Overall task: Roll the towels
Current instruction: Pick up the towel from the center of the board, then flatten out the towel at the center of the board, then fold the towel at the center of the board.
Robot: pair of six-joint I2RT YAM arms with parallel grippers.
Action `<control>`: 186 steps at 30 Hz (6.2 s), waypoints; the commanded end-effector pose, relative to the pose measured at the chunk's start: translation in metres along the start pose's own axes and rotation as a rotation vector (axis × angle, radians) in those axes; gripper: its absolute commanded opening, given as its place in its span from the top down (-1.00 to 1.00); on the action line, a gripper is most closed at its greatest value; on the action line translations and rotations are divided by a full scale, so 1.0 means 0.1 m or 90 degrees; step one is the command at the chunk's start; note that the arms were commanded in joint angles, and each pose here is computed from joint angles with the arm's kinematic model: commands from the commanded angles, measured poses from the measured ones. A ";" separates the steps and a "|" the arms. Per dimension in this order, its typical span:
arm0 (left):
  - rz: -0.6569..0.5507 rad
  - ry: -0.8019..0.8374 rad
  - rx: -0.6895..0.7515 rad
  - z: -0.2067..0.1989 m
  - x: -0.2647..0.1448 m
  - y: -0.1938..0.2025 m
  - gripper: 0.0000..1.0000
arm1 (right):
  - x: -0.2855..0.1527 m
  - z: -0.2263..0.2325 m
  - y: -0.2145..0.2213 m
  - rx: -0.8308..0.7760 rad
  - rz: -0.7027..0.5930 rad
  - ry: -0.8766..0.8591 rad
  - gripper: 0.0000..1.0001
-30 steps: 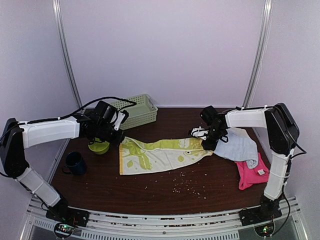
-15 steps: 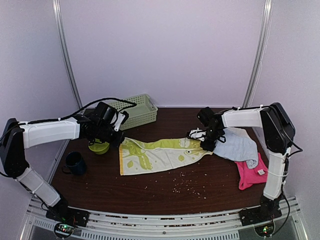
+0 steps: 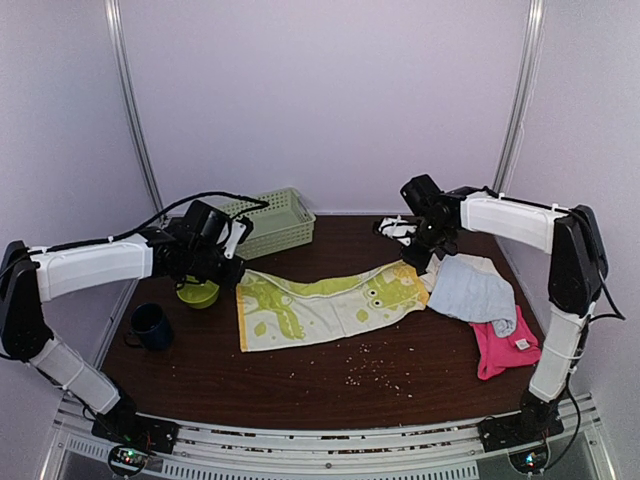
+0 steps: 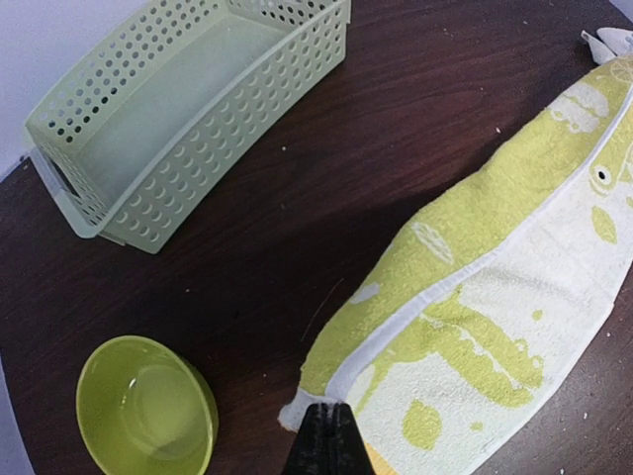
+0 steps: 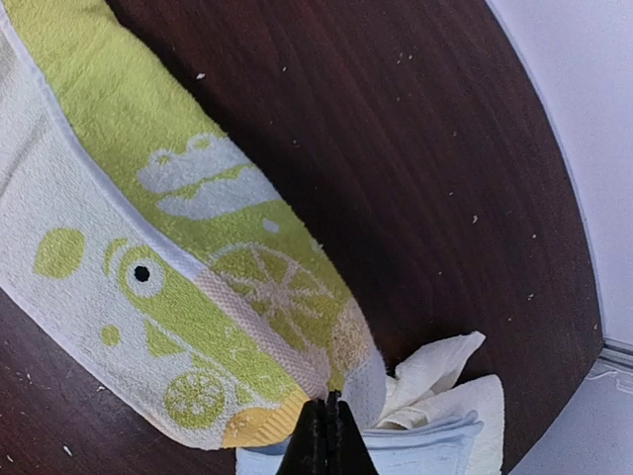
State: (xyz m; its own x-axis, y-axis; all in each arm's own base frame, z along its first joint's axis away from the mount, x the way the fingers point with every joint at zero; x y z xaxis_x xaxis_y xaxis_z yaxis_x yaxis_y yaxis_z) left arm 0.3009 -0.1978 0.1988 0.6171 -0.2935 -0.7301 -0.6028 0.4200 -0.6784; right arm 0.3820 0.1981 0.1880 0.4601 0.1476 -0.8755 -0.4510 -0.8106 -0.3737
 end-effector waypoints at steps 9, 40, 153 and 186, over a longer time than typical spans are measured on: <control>-0.138 -0.083 -0.010 0.26 -1.06 -0.50 1.00 | -1.44 -0.46 -0.31 0.095 -0.236 0.132 1.00; -0.039 0.075 -0.181 0.11 -1.29 0.72 1.00 | -1.17 0.59 0.83 0.123 -0.224 -0.258 1.00; 0.301 0.233 -0.124 -0.32 -0.25 1.25 1.00 | -0.38 0.99 1.46 -0.040 0.022 -0.171 1.00; 0.416 0.207 -0.074 -0.52 -0.13 1.53 1.00 | -0.15 1.21 1.74 -0.094 0.094 -0.205 1.00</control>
State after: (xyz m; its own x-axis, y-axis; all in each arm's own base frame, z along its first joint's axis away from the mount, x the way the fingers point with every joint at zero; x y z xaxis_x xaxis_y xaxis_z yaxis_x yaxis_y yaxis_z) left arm 0.1781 -0.1809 0.1010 -0.0523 -0.3079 -0.9500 -0.8499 0.5132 -0.1195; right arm 0.2091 0.1283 0.1071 0.1400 0.2210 -0.9652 -0.3760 -0.8899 -0.2583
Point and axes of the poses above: each gripper's point midway between its finger pads, its own x axis out along the fingers, its own z axis along the line the jaws close on, y = z × x, the point moved 7 cm from there along -x, back along the fingers, and after that the axes turned 3 degrees about x, right-handed, at the moved point
